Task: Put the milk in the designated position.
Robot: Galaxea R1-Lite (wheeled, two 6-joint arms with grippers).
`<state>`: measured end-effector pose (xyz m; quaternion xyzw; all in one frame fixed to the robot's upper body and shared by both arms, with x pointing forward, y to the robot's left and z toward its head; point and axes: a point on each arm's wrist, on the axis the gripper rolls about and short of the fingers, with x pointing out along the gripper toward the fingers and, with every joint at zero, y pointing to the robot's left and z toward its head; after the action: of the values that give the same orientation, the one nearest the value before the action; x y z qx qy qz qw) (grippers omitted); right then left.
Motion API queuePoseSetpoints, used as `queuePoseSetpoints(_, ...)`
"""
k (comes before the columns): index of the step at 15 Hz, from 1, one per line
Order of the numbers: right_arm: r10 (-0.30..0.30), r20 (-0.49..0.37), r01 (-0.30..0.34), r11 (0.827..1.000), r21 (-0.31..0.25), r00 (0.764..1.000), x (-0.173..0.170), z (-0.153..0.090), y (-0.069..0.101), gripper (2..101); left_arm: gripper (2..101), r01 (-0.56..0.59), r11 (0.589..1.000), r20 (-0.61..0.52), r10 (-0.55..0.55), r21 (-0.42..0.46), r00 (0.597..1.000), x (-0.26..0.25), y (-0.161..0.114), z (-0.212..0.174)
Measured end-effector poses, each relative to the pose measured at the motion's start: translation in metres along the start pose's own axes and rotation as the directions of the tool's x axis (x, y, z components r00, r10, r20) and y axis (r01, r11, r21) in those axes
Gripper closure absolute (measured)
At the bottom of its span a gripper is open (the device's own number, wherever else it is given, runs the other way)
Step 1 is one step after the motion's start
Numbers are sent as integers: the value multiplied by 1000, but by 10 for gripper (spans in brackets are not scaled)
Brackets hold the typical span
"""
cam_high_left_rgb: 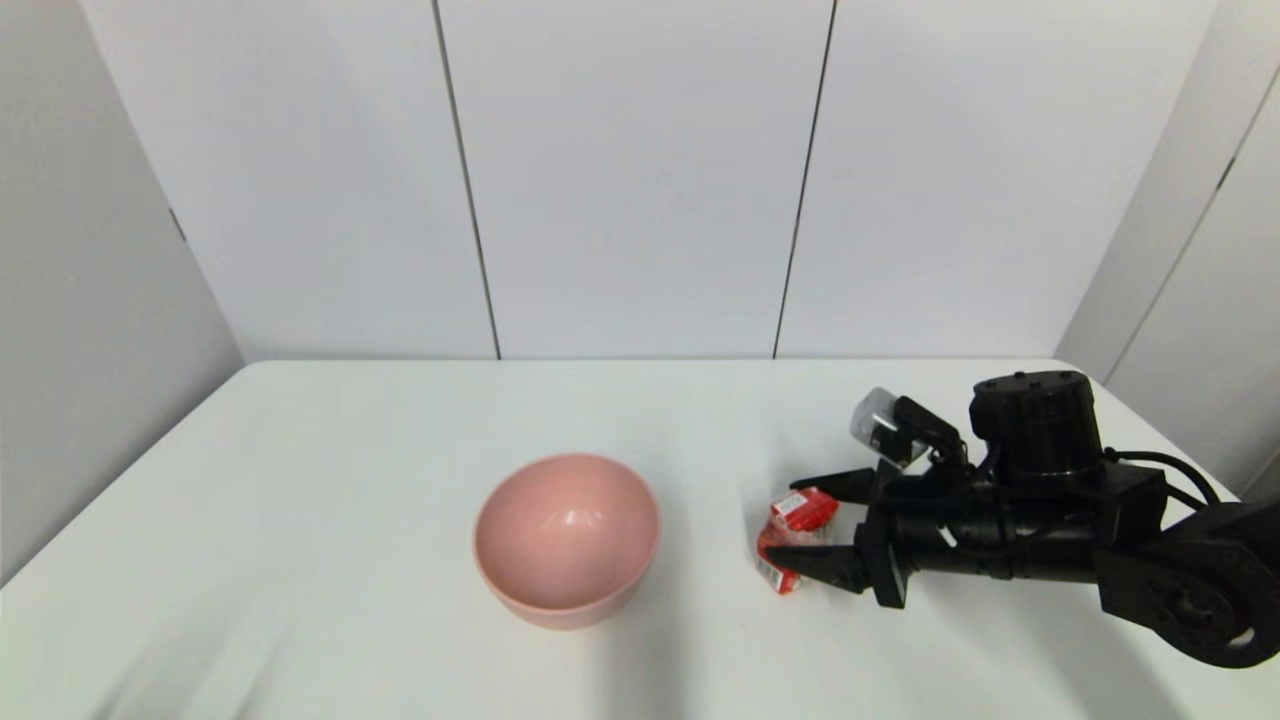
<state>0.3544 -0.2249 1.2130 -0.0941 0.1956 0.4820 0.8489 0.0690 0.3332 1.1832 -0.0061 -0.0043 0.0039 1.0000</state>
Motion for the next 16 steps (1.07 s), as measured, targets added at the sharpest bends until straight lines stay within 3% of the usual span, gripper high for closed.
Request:
queuePoseSetpoints(6, -5, -1, 5, 1000, 11, 1000, -26, 12, 13, 126, 53, 0, 1000, 0, 0, 1, 1000, 0, 0, 0)
queuePoseSetpoints(10, -45, 32, 44, 998, 37, 998, -57, 32, 20, 92, 53, 0, 1000, 0, 0, 0, 1000, 0, 0, 0)
queuePoseSetpoints(13, -117, 37, 112, 985, 129, 992, -95, 48, 22, 77, 53, 0, 1000, 0, 0, 0, 1000, 0, 0, 0)
queuePoseSetpoints(16, -232, 7, 223, 942, 249, 973, -140, 60, 26, 66, 53, 0, 1000, 0, 0, 1, 1000, 0, 0, 0)
